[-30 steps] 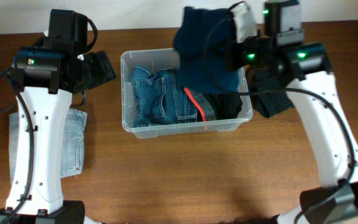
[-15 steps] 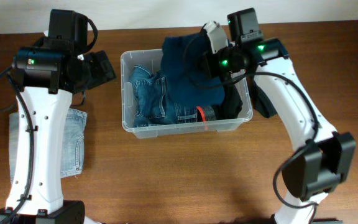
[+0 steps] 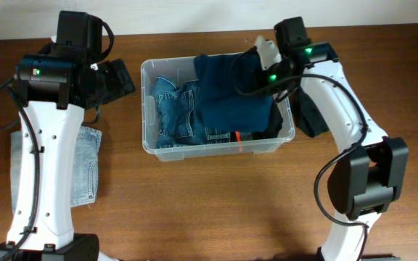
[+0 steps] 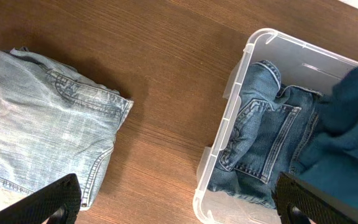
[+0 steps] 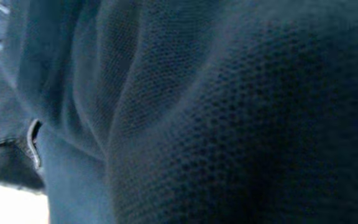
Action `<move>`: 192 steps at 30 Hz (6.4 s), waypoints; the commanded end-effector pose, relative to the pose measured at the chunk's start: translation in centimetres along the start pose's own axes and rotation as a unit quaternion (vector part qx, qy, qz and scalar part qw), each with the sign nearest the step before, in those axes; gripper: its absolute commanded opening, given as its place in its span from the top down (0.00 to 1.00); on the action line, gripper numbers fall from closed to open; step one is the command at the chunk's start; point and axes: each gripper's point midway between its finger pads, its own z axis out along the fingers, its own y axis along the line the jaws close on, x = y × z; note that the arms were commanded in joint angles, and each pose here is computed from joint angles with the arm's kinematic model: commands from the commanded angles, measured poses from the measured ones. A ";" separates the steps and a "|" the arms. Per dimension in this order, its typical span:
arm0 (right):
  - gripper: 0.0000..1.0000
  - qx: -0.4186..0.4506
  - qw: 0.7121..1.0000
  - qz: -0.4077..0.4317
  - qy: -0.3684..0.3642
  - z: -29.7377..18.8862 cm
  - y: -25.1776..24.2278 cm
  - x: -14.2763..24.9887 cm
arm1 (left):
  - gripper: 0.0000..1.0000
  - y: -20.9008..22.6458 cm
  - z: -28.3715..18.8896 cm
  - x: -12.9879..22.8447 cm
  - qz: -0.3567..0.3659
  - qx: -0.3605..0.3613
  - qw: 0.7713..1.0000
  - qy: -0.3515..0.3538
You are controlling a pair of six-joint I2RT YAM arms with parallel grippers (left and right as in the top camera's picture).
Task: Pack container
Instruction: 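Carry the teal-blue garment over the bin and lower it in, then release and press the teal-blue garment flat with the right gripper, then move the right gripper to the black folded shirt at right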
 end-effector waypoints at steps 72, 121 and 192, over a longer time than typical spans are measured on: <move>0.36 0.111 0.992 -0.031 -0.041 -2.2 -4.2 -3.7 | 0.01 0.1 0.2 0.0 0.004 -0.003 1.000 0.002; 0.96 0.091 0.994 -0.024 0.058 2.0 3.8 -0.9 | 0.01 0.1 0.2 0.0 0.004 -0.003 1.000 0.002; 0.01 0.025 0.896 0.443 -0.029 -3.6 -20.3 13.1 | 0.01 0.1 0.2 0.0 0.004 -0.003 1.000 0.002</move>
